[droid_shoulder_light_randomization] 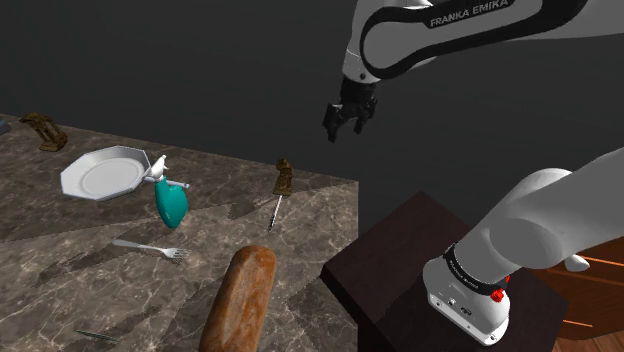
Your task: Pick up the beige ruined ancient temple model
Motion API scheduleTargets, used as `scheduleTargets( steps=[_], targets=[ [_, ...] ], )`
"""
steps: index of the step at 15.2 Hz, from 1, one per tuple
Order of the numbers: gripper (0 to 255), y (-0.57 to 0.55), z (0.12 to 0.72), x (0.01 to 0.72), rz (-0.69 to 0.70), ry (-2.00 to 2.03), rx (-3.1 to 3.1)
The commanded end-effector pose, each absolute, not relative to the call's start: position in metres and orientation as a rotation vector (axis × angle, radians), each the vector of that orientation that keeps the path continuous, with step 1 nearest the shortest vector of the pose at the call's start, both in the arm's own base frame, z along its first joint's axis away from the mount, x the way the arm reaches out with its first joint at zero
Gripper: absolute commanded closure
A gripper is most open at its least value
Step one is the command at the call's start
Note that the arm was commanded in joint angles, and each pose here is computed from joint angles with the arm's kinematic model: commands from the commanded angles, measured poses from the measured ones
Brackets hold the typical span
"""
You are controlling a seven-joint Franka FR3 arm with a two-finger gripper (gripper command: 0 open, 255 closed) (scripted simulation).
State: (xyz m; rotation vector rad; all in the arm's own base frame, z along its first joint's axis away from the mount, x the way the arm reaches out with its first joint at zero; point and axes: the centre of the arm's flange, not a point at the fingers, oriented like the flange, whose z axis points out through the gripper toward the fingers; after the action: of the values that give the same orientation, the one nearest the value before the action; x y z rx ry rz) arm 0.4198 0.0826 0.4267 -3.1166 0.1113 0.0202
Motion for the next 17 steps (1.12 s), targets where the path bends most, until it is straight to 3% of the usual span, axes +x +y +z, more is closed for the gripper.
scheduleTargets(
  steps=[1, 17],
  targets=[
    [0, 0.090, 0.407, 0.441, 0.014, 0.126, -3.115],
    [0, 0.143, 0.258, 0.579, -0.011, 0.238, -3.109]
  ],
)
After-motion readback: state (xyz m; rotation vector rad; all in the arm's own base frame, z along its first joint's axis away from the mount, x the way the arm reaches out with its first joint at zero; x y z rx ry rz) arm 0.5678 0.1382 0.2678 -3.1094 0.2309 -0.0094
